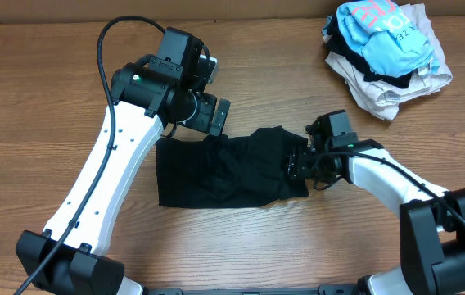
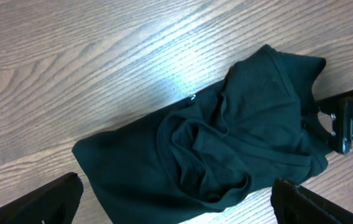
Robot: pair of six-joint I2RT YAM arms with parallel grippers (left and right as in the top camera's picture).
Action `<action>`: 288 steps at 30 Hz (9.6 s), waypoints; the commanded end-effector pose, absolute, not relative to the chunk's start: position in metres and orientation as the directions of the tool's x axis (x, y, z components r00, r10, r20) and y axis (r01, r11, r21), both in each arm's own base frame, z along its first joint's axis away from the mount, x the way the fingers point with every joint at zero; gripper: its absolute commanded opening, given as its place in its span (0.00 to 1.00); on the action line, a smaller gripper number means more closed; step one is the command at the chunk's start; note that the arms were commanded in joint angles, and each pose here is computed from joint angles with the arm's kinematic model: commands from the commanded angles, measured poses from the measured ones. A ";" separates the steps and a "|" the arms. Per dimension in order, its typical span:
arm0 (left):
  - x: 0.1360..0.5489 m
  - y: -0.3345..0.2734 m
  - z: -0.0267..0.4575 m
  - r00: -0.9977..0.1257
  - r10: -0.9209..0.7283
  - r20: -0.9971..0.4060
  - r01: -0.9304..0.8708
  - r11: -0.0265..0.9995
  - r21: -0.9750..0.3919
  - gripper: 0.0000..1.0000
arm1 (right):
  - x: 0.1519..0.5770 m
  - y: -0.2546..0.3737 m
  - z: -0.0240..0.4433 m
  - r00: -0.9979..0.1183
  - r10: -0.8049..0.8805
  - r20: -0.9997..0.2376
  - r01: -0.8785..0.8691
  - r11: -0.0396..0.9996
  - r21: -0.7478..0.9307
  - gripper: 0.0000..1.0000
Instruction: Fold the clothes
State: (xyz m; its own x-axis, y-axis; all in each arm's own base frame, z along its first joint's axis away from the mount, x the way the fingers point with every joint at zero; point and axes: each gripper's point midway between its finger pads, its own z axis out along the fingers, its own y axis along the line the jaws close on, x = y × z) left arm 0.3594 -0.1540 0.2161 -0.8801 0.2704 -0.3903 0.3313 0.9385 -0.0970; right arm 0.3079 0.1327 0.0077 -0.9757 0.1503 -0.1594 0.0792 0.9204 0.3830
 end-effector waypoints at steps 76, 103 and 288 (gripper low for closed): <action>0.373 -0.125 0.221 -0.869 0.272 -0.414 0.282 0.959 0.039 1.00 | 0.299 0.109 0.070 -0.968 0.160 -0.196 0.058 0.893 0.446 0.89; 0.367 -0.123 0.218 -0.879 0.275 -0.390 0.282 0.958 0.041 1.00 | 0.280 0.081 -0.016 -0.948 0.290 -0.131 0.299 0.953 -0.056 0.14; 0.426 0.046 0.175 -0.916 -0.147 -0.374 -0.129 0.989 -0.073 1.00 | 0.278 0.278 0.050 -0.570 0.822 0.013 0.804 0.555 0.213 1.00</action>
State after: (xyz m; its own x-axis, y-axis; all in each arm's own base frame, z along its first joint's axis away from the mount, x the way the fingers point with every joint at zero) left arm 0.4241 0.0450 0.1764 -0.9118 -0.1656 -0.3757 -0.1475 0.9861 -0.0766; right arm 0.2807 0.2902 0.0711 -0.6124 0.7894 0.0428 0.7689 0.5822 0.2643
